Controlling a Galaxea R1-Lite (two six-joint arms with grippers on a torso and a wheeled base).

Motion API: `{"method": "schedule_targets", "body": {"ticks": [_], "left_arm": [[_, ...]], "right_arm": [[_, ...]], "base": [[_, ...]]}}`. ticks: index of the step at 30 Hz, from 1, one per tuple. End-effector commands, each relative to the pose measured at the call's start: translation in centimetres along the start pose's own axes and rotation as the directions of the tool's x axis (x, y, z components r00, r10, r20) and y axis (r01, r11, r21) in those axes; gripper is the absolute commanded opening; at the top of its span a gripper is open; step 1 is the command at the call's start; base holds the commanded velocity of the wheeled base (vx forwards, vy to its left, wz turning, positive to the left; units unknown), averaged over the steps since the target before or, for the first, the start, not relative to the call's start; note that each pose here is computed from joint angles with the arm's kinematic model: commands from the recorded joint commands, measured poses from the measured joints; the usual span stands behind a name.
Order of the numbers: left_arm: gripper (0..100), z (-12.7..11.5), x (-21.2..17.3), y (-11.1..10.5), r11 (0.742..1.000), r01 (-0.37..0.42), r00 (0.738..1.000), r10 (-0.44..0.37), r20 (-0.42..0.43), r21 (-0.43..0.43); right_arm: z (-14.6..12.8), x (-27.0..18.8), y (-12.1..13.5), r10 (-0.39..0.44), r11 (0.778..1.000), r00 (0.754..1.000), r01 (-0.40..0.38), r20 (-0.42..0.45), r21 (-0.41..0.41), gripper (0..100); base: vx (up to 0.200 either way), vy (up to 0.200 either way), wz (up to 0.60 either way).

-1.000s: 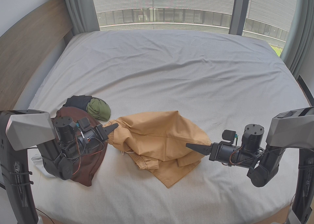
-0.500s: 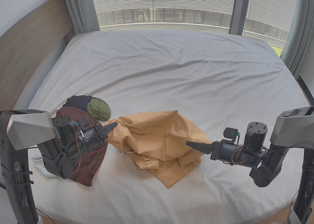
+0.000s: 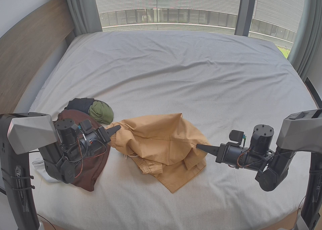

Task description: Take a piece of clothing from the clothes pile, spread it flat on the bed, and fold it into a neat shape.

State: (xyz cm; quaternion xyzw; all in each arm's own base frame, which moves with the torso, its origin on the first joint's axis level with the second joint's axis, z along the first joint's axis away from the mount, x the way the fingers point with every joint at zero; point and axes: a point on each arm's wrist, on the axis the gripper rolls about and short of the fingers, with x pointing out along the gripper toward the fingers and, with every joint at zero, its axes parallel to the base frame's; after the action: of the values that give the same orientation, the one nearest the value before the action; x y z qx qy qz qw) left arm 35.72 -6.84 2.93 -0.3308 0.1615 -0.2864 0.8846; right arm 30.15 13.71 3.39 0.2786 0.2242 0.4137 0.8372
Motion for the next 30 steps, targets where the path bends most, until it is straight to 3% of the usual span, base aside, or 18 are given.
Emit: {"method": "schedule_targets", "body": {"ticks": [1,5,7,15,30], "left_arm": [[0,0.1,0.1,-0.1,1.000,0.003,1.000,-0.003,0.004,0.002],[0,0.6,0.1,-0.7,1.000,0.021,1.000,-0.021,0.018,0.015],[0,1.6,-0.3,-2.1,0.998,0.049,0.998,-0.051,0.045,0.037],[0,3.1,-1.0,-4.3,0.994,0.095,0.991,-0.100,0.084,0.056],[0,4.1,-1.5,-5.6,0.989,0.121,0.985,-0.130,0.111,0.083]], "right_arm": [[0.3,-0.2,0.1,0.002,1.000,1.000,-0.002,0.009,-0.004,0],[1.8,-1.1,1.7,0.024,0.999,0.998,-0.022,0.057,-0.039,0],[2.8,-1.9,2.4,0.031,0.998,0.996,-0.026,0.087,-0.058,0],[5.5,-4.6,3.2,0.026,0.994,0.982,-0.007,0.186,-0.105,0],[6.4,-5.7,2.4,-0.007,0.993,0.974,0.033,0.226,-0.111,0]], "base": [[0.000,0.000,0.00],[0.000,0.000,0.00],[0.000,0.000,0.00],[0.000,0.000,0.00],[0.000,0.000,0.00]]}}
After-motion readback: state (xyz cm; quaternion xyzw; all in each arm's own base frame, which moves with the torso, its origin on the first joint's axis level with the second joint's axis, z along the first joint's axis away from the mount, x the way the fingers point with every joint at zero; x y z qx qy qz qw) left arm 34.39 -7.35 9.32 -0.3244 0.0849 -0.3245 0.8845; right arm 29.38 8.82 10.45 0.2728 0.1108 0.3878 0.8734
